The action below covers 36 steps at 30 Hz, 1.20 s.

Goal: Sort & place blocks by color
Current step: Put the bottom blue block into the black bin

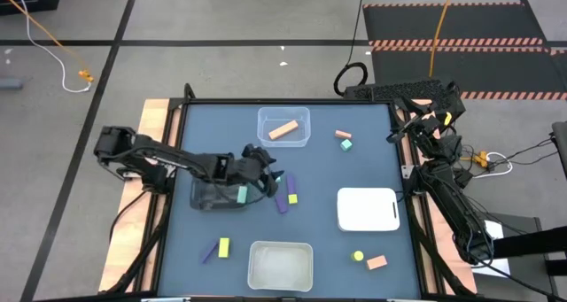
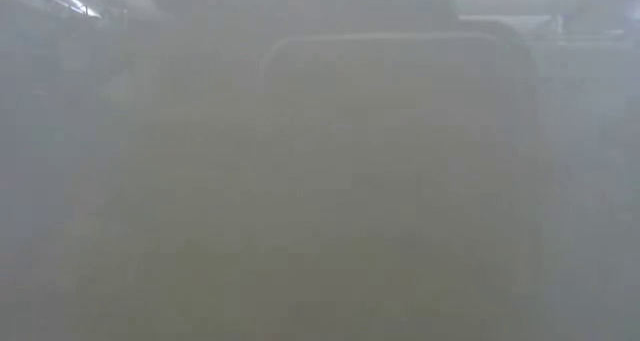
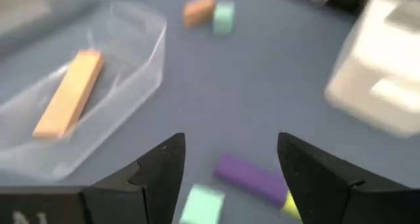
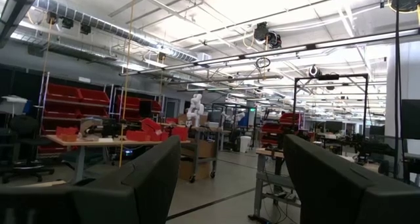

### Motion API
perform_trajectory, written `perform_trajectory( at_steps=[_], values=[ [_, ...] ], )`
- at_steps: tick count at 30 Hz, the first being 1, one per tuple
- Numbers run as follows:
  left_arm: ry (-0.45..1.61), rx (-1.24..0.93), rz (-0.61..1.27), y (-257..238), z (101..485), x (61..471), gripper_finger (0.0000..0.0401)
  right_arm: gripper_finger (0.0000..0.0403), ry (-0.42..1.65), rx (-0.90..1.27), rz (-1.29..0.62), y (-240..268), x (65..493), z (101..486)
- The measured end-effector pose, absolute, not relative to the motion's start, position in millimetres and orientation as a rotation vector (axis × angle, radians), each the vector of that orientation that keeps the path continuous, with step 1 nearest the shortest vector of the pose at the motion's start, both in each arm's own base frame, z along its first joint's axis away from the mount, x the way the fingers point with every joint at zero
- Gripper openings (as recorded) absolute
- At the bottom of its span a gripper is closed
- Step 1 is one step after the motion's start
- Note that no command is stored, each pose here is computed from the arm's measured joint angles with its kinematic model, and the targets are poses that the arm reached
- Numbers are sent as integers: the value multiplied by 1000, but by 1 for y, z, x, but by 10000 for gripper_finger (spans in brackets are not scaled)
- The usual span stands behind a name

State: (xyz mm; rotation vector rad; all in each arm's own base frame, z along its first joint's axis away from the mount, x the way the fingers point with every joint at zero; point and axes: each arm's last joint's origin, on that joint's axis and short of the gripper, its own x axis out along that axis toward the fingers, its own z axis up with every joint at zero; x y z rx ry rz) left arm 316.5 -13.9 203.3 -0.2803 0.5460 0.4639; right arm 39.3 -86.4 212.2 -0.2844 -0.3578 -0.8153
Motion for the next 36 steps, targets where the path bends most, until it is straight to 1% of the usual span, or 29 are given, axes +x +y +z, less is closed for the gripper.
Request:
perform_trajectory(
  at_steps=[4, 7, 10, 16, 19, 22, 28, 30, 33, 36],
  values=[
    [705, -274, 477, -11, 202, 329, 244, 263, -358, -285, -815, -86, 39, 212],
    [774, -280, 451, -10, 202, 338, 244, 263, -358, -285, -815, -86, 39, 212],
    [868, -263, 468, -10, 197, 341, 244, 263, -358, -285, -815, -86, 39, 212],
    [929, -307, 533, -2, 187, 341, 244, 263, -358, -285, -815, -86, 39, 212],
    [917, -320, 540, 0, 188, 341, 247, 263, -359, -286, -815, -86, 39, 212],
    [923, -321, 538, 0, 188, 341, 268, 263, -358, -285, -815, -86, 39, 212],
    [979, -298, 520, -1, 170, 345, 352, 263, -358, -284, -816, -86, 39, 212],
    [980, -307, 505, -1, 166, 349, 374, 263, -359, -286, -815, -86, 39, 212],
    [1015, -305, 505, -1, 156, 350, 393, 263, -354, -281, -814, -87, 39, 212],
    [1025, -302, 508, 0, 152, 351, 394, 263, -354, -281, -815, -87, 39, 212]
  ],
)
